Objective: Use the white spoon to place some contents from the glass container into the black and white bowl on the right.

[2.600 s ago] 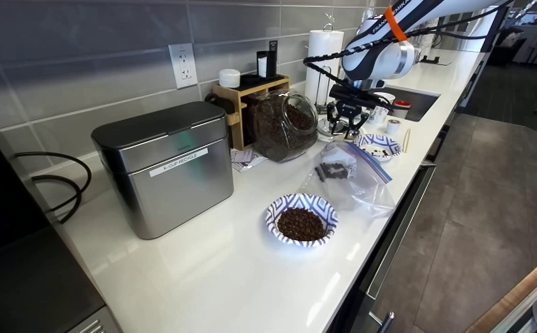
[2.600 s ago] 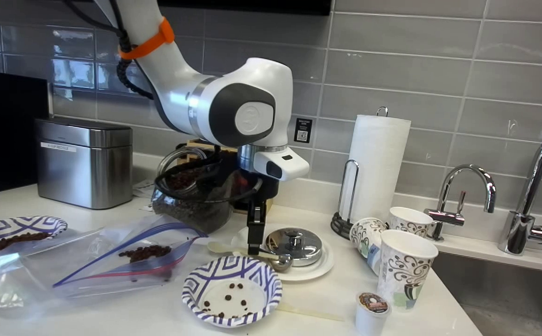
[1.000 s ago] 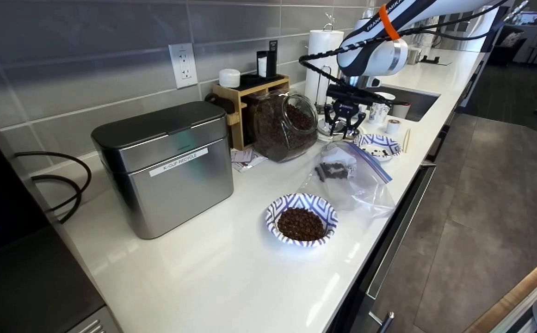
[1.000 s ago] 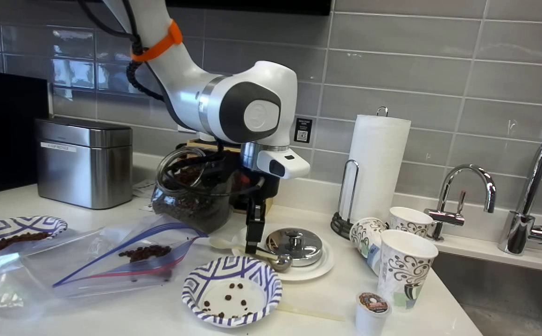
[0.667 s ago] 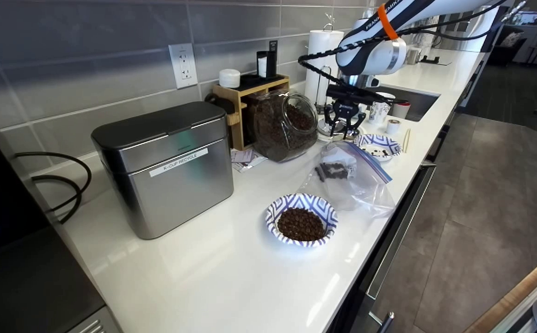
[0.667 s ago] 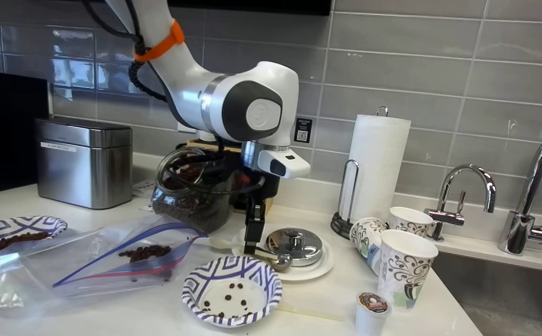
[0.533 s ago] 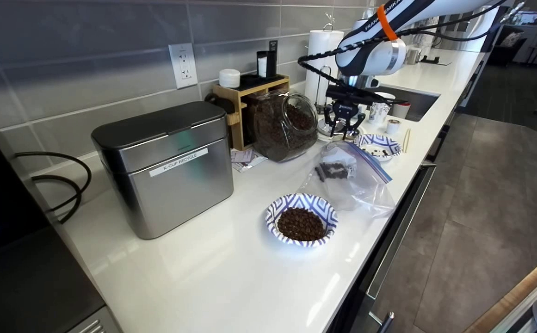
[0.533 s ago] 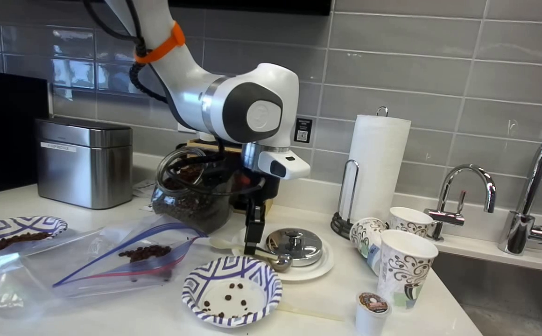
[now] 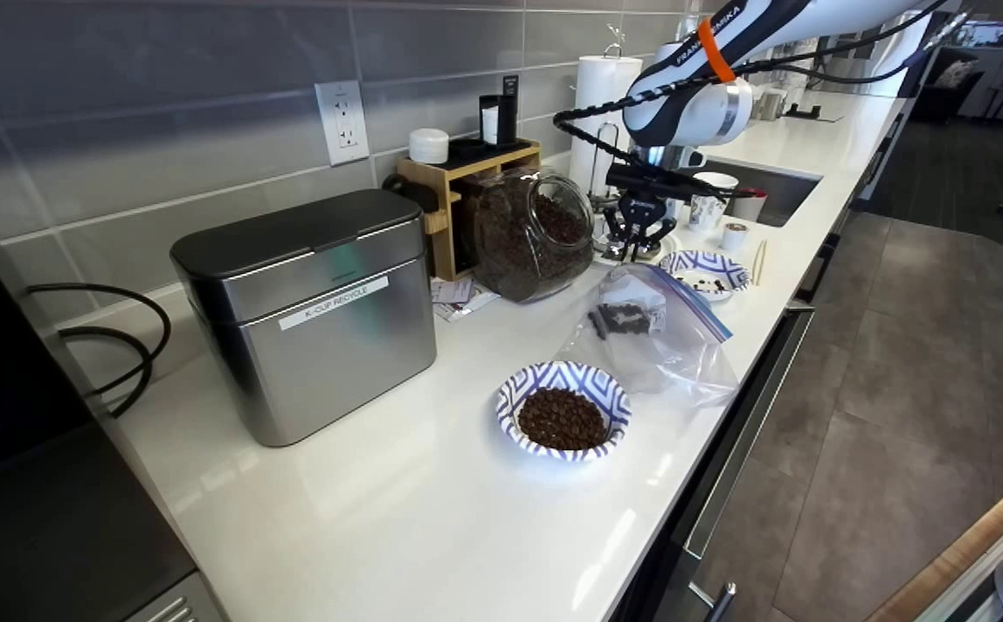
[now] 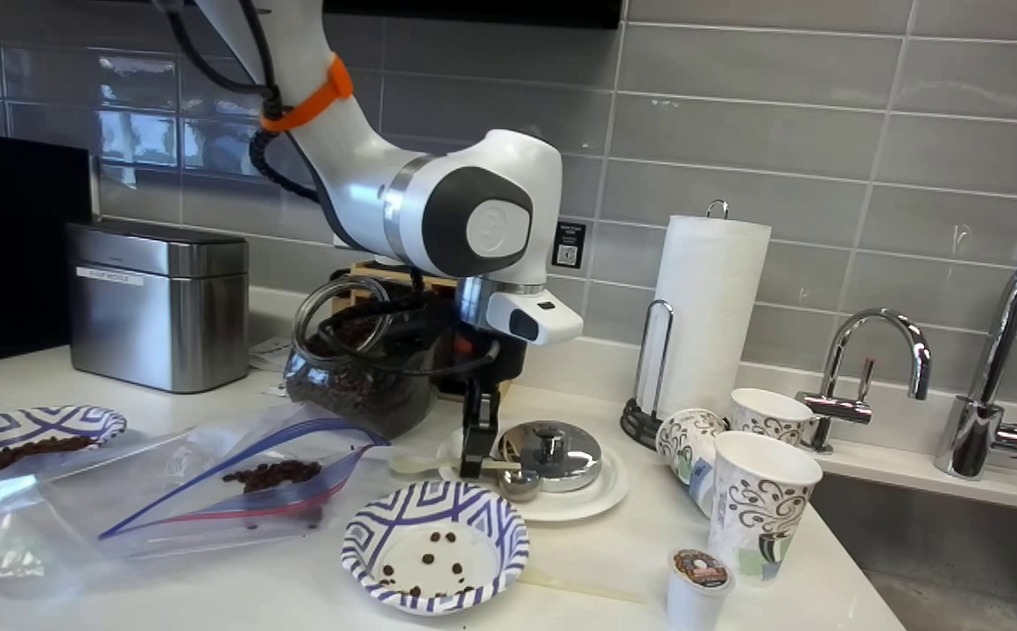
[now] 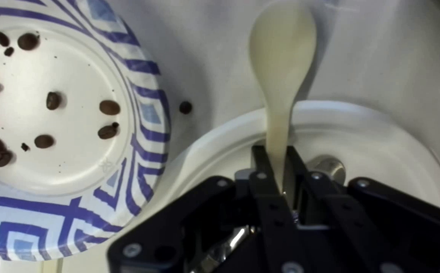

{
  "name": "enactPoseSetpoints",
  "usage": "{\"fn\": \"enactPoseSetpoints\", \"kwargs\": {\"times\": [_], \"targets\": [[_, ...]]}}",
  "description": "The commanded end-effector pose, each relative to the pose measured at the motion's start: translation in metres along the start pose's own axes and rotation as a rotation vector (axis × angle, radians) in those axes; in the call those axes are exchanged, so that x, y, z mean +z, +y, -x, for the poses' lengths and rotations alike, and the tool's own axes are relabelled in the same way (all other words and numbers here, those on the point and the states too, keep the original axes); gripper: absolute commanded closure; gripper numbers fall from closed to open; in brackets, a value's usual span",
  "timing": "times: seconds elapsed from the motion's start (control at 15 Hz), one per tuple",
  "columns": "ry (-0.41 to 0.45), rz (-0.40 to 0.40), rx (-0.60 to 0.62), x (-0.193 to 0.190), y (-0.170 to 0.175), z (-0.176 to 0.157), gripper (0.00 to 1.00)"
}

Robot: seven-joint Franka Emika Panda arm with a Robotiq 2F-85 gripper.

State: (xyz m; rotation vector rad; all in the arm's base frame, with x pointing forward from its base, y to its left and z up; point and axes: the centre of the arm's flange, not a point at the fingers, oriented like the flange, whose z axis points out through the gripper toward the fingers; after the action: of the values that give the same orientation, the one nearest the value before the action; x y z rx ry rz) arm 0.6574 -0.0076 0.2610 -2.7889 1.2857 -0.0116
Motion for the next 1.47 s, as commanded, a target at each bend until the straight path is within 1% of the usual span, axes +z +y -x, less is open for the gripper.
{"fn": "enactPoseSetpoints", "kwargs": {"times": [0.0, 0.2, 0.4, 0.6, 0.87, 1.07, 1.4], "targets": [[-0.012, 0.010, -0.004, 0.001, -0.006, -0.004, 0.97], [-0.011, -0.007, 0.008, -0.009, -0.004, -0.004, 0.97], [-0.008, -0.038, 0.028, -0.031, 0.000, 0.003, 0.97], [0.019, -0.055, 0.081, -0.059, 0.005, 0.019, 0.97], [0.041, -0.110, 0.145, -0.101, 0.017, 0.050, 0.97], [0.075, -0.178, 0.212, -0.127, 0.028, 0.081, 0.97], [0.190, -0.323, 0.356, -0.159, 0.045, 0.126, 0.97]]}}
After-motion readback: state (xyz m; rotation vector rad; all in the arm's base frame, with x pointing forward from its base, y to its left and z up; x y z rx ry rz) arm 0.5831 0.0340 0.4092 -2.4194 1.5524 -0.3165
